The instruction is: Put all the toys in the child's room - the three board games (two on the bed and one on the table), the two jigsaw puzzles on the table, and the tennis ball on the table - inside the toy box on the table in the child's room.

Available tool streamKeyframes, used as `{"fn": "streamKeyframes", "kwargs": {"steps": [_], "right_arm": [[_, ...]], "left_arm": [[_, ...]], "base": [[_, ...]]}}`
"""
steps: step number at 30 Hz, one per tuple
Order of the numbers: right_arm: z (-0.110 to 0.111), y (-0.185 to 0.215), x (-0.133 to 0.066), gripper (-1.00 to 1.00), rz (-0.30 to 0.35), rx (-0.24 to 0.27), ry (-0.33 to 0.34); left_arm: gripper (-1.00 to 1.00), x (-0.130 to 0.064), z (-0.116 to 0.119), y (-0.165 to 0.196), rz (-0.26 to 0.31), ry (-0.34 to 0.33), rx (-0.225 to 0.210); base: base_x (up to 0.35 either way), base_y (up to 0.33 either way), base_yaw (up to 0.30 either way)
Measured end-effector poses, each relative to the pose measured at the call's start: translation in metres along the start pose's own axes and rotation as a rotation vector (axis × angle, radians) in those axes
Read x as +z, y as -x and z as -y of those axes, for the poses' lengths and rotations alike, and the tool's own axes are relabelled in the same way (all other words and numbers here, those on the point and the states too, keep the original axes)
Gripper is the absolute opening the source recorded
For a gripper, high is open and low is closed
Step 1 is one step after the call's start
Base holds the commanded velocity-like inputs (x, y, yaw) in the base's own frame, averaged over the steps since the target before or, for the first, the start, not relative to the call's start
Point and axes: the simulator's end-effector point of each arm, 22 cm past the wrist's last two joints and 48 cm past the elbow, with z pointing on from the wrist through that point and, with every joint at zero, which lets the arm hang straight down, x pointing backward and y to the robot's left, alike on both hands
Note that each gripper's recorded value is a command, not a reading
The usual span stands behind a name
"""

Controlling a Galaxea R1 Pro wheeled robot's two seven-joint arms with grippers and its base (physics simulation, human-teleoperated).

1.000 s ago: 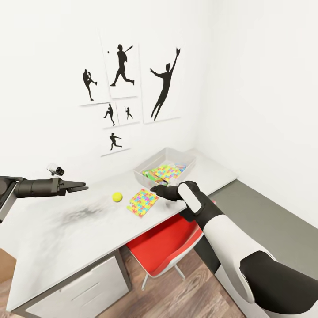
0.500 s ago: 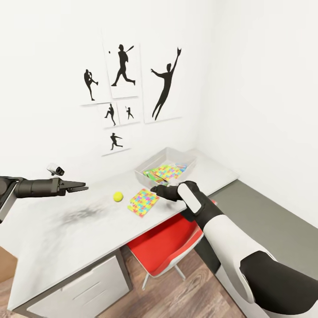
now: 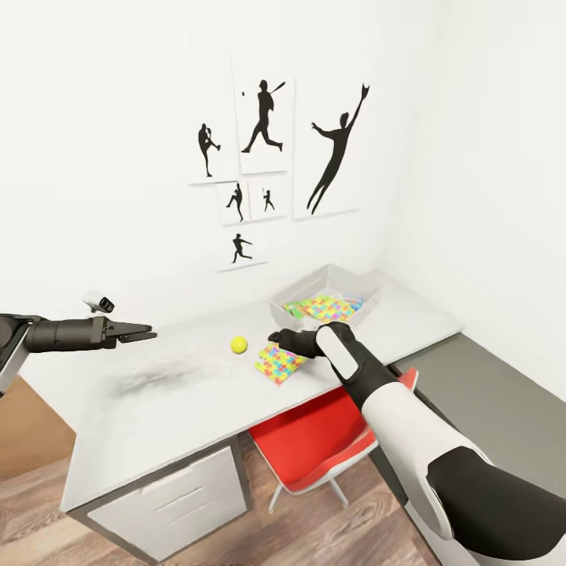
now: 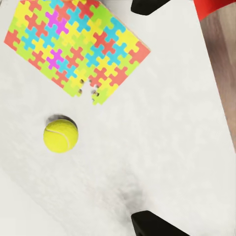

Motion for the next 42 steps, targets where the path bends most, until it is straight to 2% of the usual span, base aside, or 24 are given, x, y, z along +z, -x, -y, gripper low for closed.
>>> {"fn": "streamKeyframes", "kwargs": {"steps": [9, 22, 42], "right_arm": [[0.0007, 0.0001, -0.0001, 1.0, 0.0, 0.0, -0.003], [0.0007, 0.0004, -0.0002, 1.0, 0.001, 0.0, -0.003], [0.001, 0.0001, -0.0001, 1.0, 0.0, -0.001, -0.003]], "left_arm": [[1.0, -0.0008, -0.0005, -0.0003, 0.0, 0.002, 0.0], [1.0, -0.0019, -0.0014, -0.0012, -0.001, 0.005, -0.002], [1.0, -0.0018, -0.0014, -0.0012, -0.001, 0.005, -0.002]], "base": [[0.0, -0.205, 0.291], [0.0, -0.025, 0.263], [0.0, 0.033, 0.022]]}}
